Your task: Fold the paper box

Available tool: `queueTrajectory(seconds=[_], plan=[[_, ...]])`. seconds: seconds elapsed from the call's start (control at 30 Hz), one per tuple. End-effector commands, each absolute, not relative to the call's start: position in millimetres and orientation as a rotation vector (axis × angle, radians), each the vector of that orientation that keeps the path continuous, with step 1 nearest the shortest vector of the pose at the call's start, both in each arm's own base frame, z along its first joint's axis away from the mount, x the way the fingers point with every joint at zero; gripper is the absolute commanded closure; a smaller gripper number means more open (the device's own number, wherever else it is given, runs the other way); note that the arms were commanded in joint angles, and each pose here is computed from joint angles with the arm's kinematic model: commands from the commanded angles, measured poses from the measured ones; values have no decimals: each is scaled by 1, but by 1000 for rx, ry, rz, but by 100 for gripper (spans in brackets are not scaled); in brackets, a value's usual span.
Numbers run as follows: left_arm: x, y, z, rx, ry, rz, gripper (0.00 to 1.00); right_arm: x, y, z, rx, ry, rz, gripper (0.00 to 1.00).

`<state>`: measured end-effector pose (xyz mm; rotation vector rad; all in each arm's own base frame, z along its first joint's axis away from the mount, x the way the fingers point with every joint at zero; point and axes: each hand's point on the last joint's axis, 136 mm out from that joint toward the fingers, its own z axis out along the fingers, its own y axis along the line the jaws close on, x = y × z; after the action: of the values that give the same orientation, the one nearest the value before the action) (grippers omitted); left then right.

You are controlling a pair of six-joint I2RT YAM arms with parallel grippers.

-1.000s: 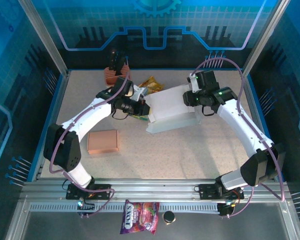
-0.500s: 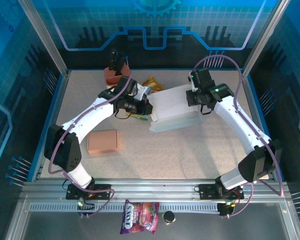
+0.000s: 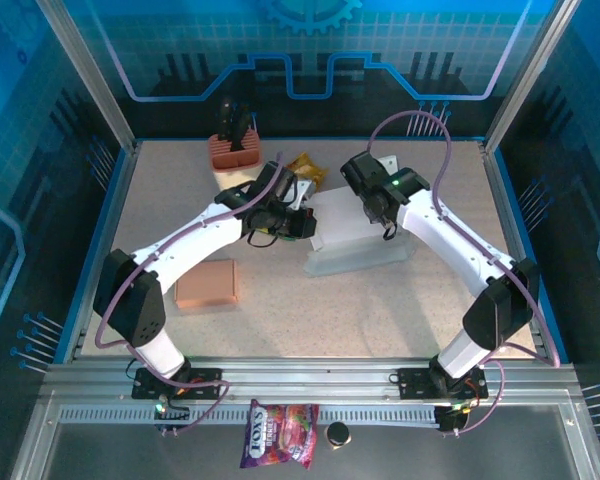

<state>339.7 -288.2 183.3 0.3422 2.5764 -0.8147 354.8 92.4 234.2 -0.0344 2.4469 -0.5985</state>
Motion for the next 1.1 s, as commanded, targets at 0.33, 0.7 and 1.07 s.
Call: queueTrajectory(seconds=[0.33,0.7,1.07], plan=[[343,-278,159,224,2638,-728,100,338,86,229,34,2454,-561,100],[325,-268,76,71,2726,-451,100,298,84,168,114,2477,-542,100],[309,-259,17,-65,2833,-221,95,285,91,129,73,2485,-671,100]])
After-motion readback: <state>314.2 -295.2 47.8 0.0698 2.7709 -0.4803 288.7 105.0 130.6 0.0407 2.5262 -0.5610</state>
